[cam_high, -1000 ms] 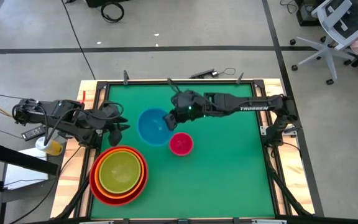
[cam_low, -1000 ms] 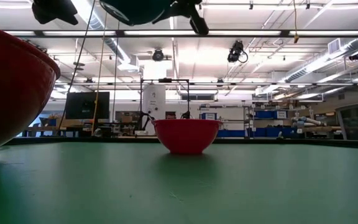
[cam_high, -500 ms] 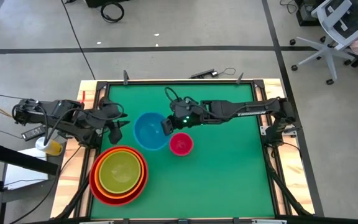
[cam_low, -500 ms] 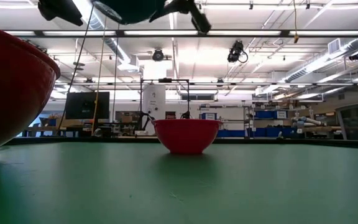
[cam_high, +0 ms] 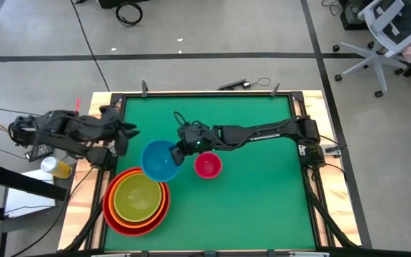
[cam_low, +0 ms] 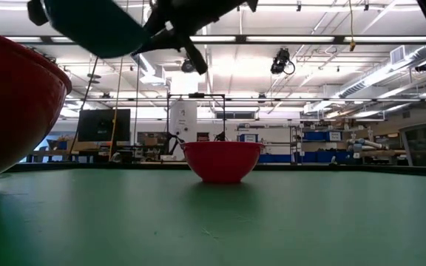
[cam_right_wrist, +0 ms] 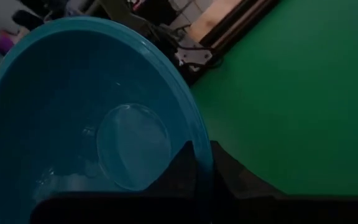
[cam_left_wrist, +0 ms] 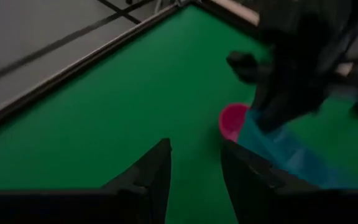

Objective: Nest bowls inside each other
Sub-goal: Stack the blue bowl into the top of the green bowl

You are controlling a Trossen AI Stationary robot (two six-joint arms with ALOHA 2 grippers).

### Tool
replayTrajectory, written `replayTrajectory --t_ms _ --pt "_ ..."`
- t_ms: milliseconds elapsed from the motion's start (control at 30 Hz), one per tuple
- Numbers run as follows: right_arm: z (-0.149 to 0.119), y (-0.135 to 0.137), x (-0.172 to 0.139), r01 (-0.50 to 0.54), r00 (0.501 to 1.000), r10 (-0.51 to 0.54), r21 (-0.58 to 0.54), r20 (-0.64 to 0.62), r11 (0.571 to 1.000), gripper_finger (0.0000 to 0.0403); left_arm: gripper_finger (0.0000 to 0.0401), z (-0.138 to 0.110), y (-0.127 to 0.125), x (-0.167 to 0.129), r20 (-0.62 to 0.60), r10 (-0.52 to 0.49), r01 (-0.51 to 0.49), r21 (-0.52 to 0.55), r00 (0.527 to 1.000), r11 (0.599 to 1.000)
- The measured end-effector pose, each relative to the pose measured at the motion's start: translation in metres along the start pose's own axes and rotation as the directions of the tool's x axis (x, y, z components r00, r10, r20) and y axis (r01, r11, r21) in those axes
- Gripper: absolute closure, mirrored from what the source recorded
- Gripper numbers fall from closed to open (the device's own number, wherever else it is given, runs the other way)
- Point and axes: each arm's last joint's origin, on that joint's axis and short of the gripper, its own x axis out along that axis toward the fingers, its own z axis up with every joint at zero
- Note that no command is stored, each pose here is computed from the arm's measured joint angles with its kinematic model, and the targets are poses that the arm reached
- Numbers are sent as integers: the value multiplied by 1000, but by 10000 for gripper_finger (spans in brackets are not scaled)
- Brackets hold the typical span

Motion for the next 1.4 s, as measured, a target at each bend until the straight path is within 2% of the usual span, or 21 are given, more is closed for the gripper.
replayTrajectory --t_ms 100,200,433,567,633,833,1000,1100,1267,1400 --pt "-4 -5 7 44 999 -43 -65 18 997 384 259 0 5 -5 17 -9 10 -82 1000 997" --pt "-4 -6 9 68 997 -62 -140 44 988 384 256 -1 6 -7 18 -12 14 -113 1000 994" --pt "2 -1 15 -19 995 48 -310 88 950 384 250 0 5 -7 28 -22 26 -164 999 986" --pt "-3 1 35 -183 967 231 -331 111 926 384 250 0 1 -4 -1 -47 47 -160 999 986" --pt "-11 -1 47 -228 955 278 -338 107 913 384 250 -1 0 -2 -18 -43 40 -148 999 988" --pt "-35 1 84 -297 942 333 -375 32 878 384 250 -1 0 2 -39 -13 8 -136 999 991" --pt "-42 11 102 -356 923 385 -390 -2 849 383 250 -3 2 3 -67 12 -21 -132 998 991" --pt "-43 16 105 -362 922 387 -415 -27 834 383 250 -4 3 3 -75 17 -27 -129 997 991" --pt "-42 20 106 -401 903 426 -476 -60 783 383 250 -6 4 3 -93 28 -39 -119 995 992" --pt "-51 14 113 -405 906 411 -482 -98 777 383 251 -7 5 3 -106 39 -50 -111 994 993"
